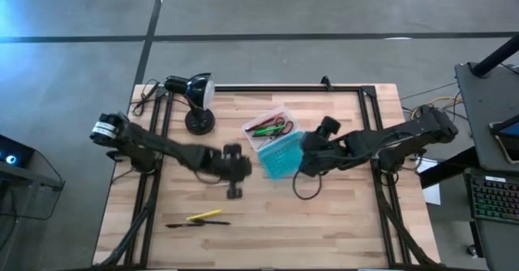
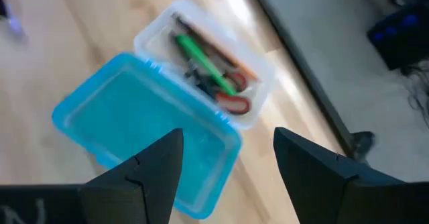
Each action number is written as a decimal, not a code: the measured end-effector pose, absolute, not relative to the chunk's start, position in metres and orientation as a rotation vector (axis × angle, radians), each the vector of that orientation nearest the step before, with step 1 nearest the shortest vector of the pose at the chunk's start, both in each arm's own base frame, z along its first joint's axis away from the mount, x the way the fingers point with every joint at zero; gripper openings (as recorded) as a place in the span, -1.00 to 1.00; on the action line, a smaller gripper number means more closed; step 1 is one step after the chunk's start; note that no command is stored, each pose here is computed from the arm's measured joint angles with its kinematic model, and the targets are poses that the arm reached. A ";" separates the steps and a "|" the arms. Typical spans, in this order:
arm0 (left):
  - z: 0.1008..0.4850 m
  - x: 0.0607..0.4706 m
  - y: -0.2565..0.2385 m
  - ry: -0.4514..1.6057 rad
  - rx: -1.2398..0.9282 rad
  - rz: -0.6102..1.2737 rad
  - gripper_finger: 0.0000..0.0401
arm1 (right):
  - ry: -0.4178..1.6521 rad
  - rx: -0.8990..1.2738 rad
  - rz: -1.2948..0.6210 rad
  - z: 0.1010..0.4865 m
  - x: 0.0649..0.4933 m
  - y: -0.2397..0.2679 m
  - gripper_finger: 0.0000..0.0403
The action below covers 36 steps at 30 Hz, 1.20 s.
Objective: Pick & place school supplies into a supply box
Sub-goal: Put the purple pen into the supply box
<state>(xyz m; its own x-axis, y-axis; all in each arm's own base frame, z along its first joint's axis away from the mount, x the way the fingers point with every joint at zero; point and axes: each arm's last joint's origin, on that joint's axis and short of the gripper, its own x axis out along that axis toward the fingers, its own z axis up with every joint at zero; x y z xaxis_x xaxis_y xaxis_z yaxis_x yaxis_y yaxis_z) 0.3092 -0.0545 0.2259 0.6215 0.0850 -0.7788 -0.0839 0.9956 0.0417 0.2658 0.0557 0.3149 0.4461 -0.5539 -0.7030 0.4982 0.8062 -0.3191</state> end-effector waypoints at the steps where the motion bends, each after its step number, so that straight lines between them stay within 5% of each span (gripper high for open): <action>1: 0.235 0.313 -0.045 0.883 0.009 0.114 -0.99 | 0.888 -0.065 -0.671 0.318 0.261 0.055 0.11; 7: 0.275 0.331 0.014 0.860 -0.055 0.109 -0.99 | 0.934 -0.049 -0.685 0.323 0.236 0.051 0.11; 14: 0.230 0.311 -0.004 1.160 -0.038 0.069 -0.97 | 1.026 -0.022 -0.724 0.293 0.228 0.049 0.11; 26: 0.193 0.283 -0.063 1.264 0.025 0.050 -0.32 | 1.060 0.039 -0.622 0.246 0.231 0.054 0.11; 36: 0.146 0.264 -0.057 1.249 -0.049 0.094 -0.26 | 1.016 0.029 -0.581 0.248 0.237 0.055 0.11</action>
<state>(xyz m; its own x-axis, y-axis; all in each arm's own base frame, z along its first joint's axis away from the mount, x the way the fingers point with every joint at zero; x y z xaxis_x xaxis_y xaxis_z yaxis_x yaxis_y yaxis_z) 0.2637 -0.0567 0.1464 0.3127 0.0441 -0.9488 -0.0982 0.9951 0.0139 0.2370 0.0554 0.2478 0.3903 -0.4438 -0.8067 0.4702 0.8494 -0.2398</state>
